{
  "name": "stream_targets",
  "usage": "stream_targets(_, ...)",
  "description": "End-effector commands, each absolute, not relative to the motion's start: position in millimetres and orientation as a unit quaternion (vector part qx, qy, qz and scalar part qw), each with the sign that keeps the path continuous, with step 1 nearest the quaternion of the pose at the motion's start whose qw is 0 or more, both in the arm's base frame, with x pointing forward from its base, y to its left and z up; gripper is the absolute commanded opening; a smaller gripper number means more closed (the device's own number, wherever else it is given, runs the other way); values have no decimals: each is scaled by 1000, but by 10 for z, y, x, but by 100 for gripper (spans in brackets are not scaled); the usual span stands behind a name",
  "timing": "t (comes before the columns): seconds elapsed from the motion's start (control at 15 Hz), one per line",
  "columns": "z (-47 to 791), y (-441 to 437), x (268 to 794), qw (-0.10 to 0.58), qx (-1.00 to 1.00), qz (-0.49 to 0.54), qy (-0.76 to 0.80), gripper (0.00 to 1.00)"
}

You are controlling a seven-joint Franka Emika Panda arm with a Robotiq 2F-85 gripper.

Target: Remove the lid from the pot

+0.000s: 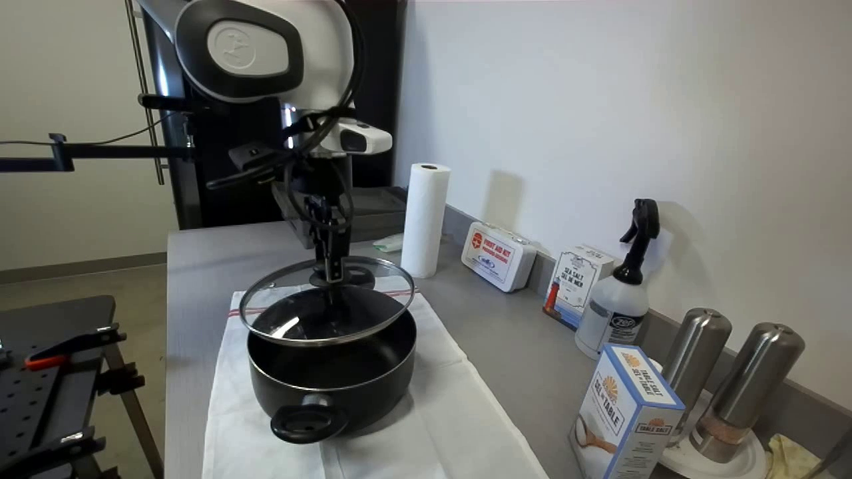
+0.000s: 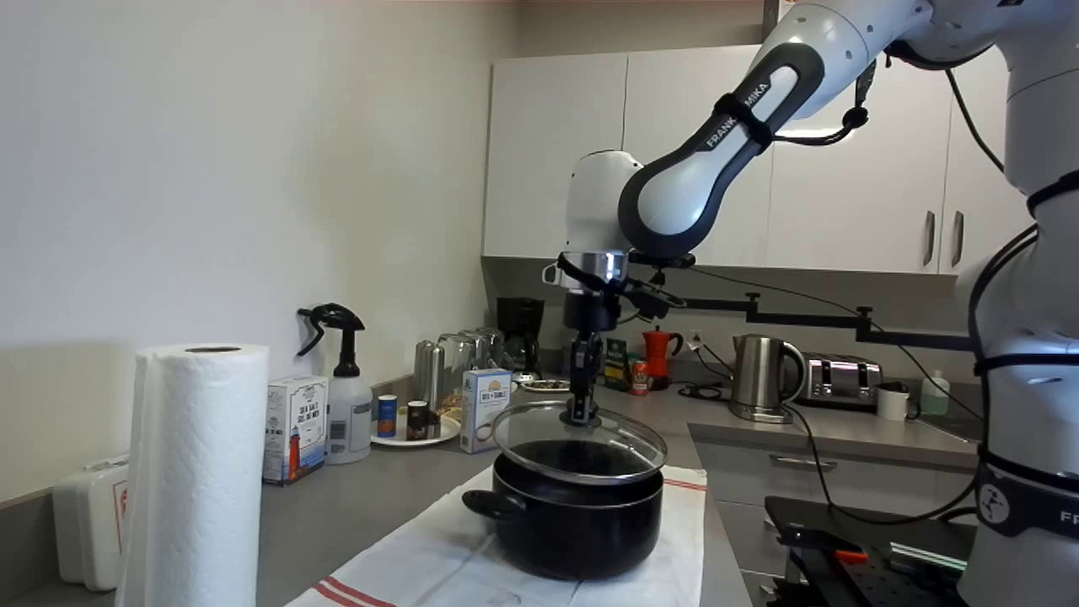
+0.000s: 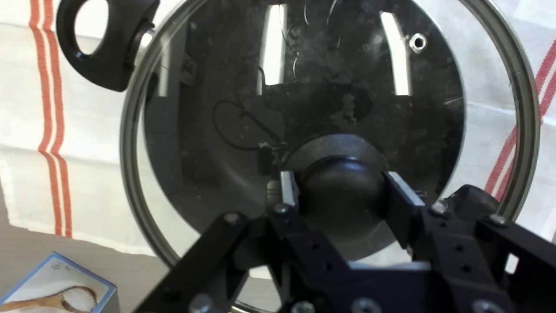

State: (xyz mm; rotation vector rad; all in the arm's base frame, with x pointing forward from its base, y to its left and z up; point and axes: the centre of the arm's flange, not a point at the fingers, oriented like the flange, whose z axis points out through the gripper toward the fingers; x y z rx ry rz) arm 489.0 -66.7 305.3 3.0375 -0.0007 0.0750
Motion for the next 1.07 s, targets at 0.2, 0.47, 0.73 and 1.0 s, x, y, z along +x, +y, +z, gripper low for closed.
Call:
stream_targets(0.2,3197,-79,4939,66,995,33,71,25)
stream_targets(0.47,3185,365,5002,68,990,35,120,25)
stream_targets(0.73,3147,816,5067,69,982,30,173,25)
stream_targets(1.0,3050,1224,5140,70,973,12,220,25)
